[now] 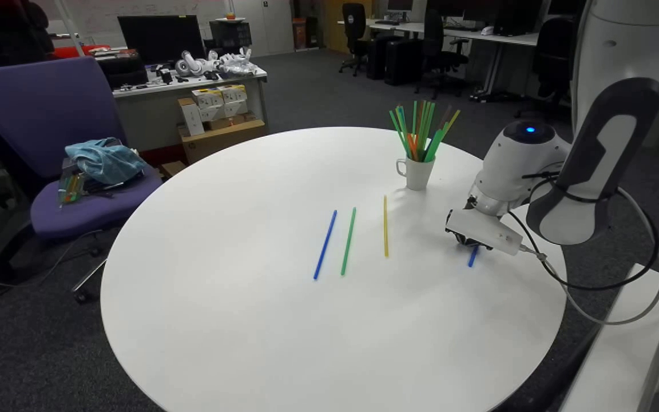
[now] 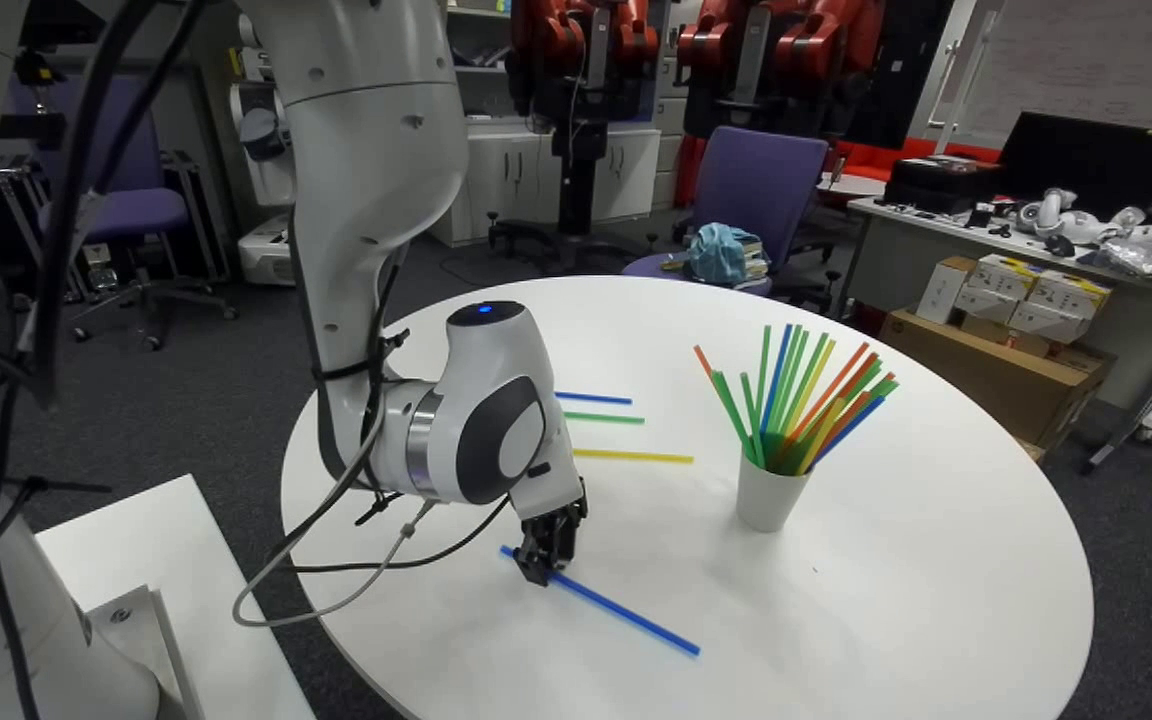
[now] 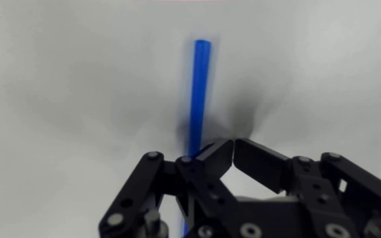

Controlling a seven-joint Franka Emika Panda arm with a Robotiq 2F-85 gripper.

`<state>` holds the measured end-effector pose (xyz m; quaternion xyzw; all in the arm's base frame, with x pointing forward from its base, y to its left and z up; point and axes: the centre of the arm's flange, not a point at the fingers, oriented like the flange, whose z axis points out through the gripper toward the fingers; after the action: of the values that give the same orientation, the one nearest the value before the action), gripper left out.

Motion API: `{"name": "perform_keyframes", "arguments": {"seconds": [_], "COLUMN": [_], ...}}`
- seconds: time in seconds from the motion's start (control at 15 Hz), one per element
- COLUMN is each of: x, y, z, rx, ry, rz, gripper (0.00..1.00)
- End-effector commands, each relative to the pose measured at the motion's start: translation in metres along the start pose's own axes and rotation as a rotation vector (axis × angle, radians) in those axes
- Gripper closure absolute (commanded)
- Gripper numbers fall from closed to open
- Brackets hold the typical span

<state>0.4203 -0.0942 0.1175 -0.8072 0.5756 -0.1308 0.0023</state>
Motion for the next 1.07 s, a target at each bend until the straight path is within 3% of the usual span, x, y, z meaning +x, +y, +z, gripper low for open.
{"name": "perform_keyframes", "arguments": {"seconds": [0.0,0.47,1.0], "x": [0.006,0.008,0.035], "y": [-0.003,-0.004,-0.008], "z": [-0.002,-0.006,-0.057], "rx": [-0.004,0.005,0.111], "ry": [-0.006,0.003,0.111], "rz": [-0.001,0.003,0.023], "gripper": [0.52,0.01,0.0]}}
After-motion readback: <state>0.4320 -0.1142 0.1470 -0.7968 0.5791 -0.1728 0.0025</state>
